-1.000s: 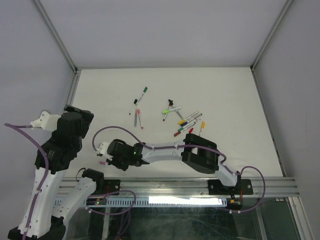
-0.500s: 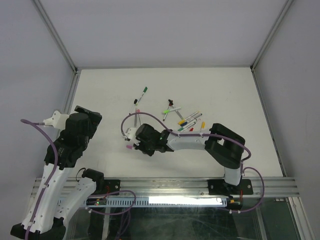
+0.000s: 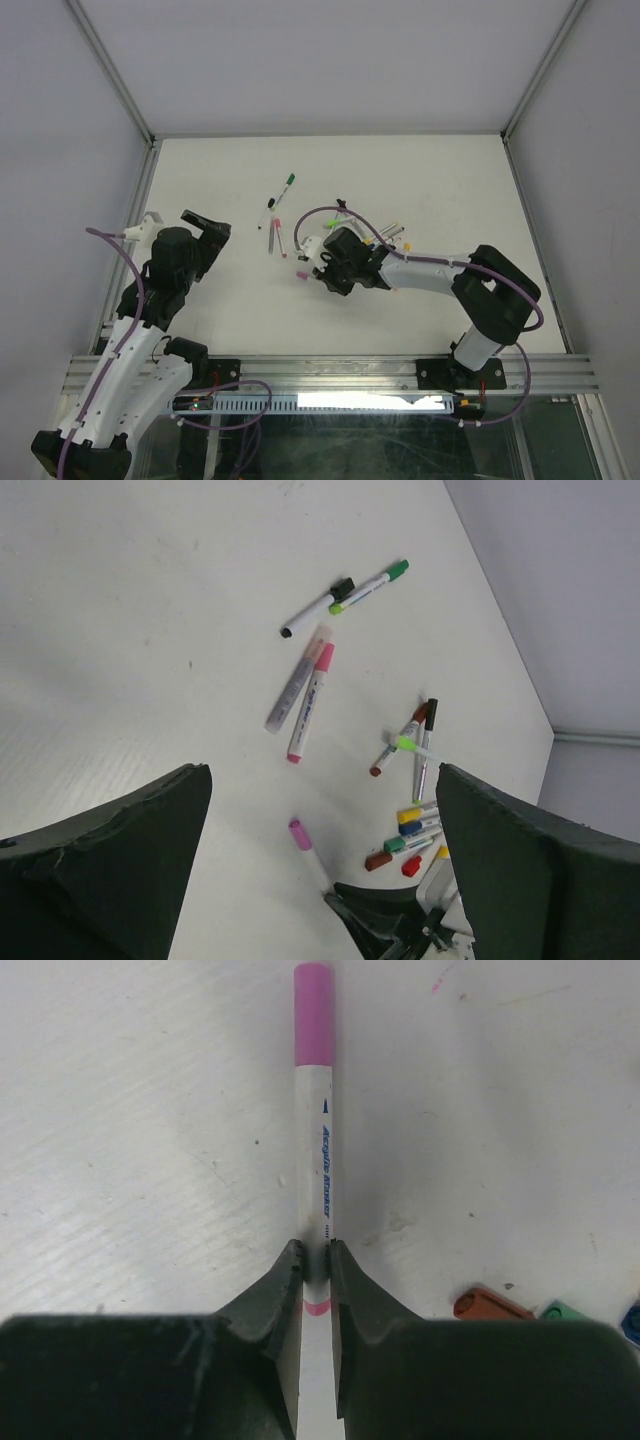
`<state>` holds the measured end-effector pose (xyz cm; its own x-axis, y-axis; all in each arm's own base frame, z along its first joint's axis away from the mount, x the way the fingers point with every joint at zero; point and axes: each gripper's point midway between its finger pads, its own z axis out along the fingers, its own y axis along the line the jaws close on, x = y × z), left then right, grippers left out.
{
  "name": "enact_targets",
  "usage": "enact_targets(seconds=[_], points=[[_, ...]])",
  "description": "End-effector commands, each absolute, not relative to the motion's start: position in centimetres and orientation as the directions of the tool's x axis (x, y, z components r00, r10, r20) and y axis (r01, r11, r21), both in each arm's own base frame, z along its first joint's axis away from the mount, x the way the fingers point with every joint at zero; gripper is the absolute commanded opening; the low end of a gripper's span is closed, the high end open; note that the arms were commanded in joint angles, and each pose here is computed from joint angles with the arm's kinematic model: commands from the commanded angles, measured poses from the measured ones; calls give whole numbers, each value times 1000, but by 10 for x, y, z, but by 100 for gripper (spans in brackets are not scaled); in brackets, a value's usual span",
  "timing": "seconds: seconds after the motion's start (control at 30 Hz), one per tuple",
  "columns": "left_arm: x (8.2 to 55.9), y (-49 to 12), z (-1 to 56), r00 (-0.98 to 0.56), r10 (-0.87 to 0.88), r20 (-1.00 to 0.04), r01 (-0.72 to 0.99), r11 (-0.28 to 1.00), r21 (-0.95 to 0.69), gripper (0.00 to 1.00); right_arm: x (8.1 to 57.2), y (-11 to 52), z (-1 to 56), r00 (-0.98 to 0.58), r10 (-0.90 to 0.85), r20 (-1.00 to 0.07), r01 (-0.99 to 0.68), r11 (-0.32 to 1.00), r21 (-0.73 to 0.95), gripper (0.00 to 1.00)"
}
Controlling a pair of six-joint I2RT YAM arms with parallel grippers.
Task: Open the pen caps
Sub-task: Move the pen to the center of the board.
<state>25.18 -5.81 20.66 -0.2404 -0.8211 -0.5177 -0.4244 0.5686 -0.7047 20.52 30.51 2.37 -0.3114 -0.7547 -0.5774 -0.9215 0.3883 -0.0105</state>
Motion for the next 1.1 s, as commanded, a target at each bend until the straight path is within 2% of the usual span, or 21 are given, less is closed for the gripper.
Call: enact_targets(seconds=[0.0,0.13,0.27,0.5,0.87,1.07], points=[[272,-79,220,-256,-810,-528,-262,584,-768,99,204,303,30,-281,-754,-594,-939,343,9,15],[280,-96,216,-297,-776,-557,-145,613,-777,99,204,304,30,-273,-759,-591,-944,331,10,18],[285,-112,220,-306,-675,-671,60,690,-721,99,206,304,30,-286,-755,-590,-942,333,30,22],[276,-136,229,-240,-637,-733,343,650,-678,99,206,307,27,-300,-762,-574,-943,329,55,31],[268,-140,219,-265,-605,-751,368,656,-658,99,210,313,21,-252,-812,-526,-960,278,30,48],[262,-139,218,-267,-617,-740,371,643,-670,99,212,316,18,-226,-832,-506,-966,260,5,50]])
